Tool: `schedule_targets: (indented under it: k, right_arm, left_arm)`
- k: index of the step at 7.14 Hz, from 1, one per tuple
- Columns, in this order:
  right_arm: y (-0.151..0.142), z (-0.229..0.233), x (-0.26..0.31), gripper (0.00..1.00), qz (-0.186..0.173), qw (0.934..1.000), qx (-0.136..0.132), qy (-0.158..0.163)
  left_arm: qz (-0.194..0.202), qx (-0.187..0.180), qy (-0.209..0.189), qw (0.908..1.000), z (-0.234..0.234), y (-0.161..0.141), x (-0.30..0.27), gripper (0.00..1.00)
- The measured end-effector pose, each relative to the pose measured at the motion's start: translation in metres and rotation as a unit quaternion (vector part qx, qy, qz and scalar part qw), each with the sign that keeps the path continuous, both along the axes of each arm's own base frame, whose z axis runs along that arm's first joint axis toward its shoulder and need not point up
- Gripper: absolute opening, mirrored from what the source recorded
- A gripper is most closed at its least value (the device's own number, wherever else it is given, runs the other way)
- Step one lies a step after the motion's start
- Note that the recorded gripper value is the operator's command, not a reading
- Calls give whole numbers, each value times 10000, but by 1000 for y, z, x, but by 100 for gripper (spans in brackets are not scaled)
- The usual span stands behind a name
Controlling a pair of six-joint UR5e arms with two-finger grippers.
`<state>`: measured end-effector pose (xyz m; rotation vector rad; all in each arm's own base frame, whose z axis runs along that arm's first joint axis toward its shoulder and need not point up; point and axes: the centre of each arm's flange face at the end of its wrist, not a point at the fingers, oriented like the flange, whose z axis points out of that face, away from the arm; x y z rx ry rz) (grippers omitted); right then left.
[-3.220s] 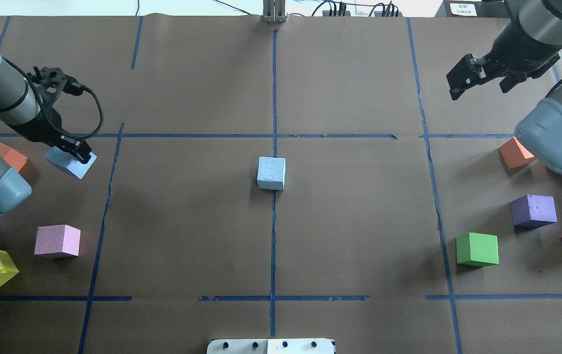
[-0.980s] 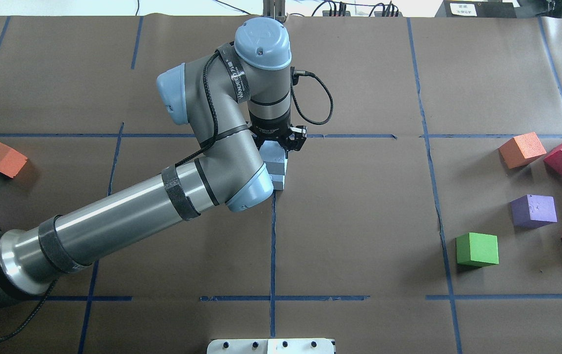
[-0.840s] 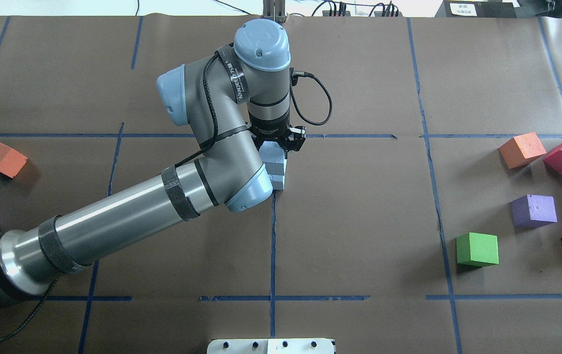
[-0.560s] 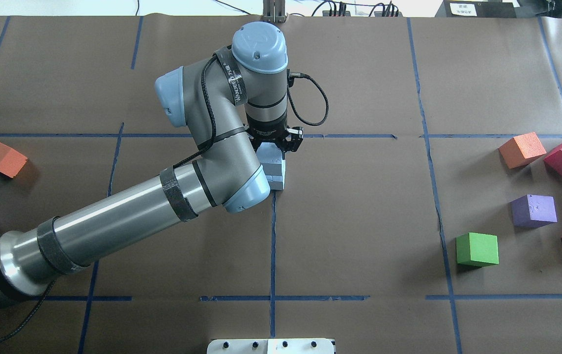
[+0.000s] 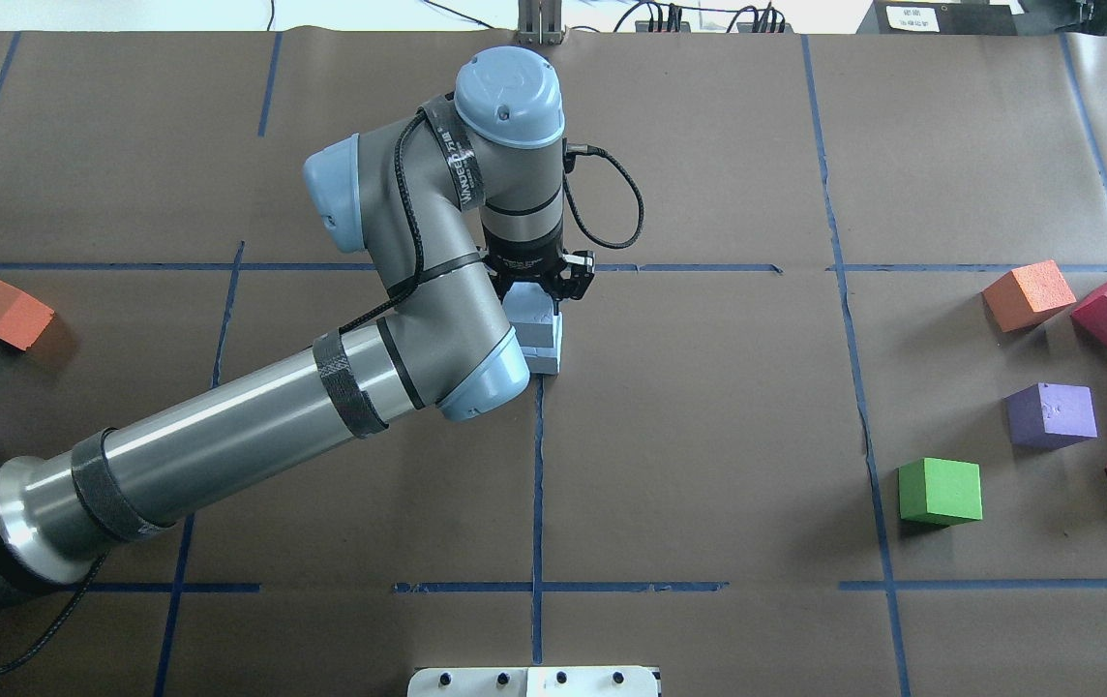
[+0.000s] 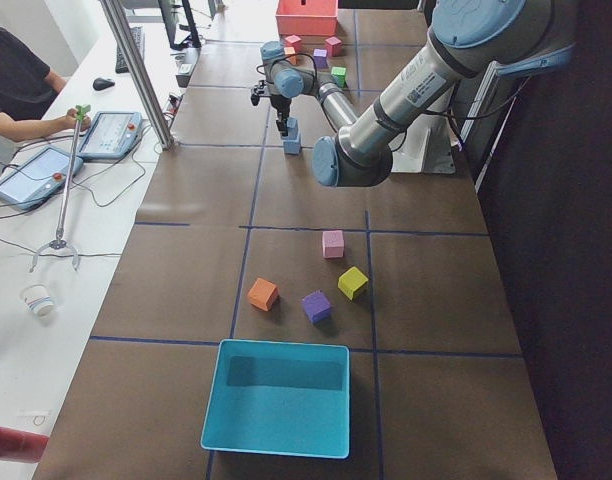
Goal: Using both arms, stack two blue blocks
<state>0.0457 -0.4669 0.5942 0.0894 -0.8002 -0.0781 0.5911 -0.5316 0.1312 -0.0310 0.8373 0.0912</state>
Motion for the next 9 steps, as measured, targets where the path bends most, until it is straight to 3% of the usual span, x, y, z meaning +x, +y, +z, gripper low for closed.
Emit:
schedule_targets:
  k: [2,3,5,6,9]
  right_arm:
    - [0,-1,1,99,5,10000,8,3]
    - [-1,-1,1,99,9,10000,10,6]
    - [-1,-1,3,99,25,10000,14,8]
    - [-1,-1,4,99,37,10000,18,8]
    - [-3,-3,5,99,56,10000,33,14]
  left_arm:
    - [24,-8,-11,10000,2,3,3,8]
    - [36,-17,-23,10000,4,4,4,14]
    - [51,-31,-41,10000,9,6,6,95]
    - [53,-32,-37,10000,9,7,6,100]
    - [49,-21,-18,10000,6,7,5,100]
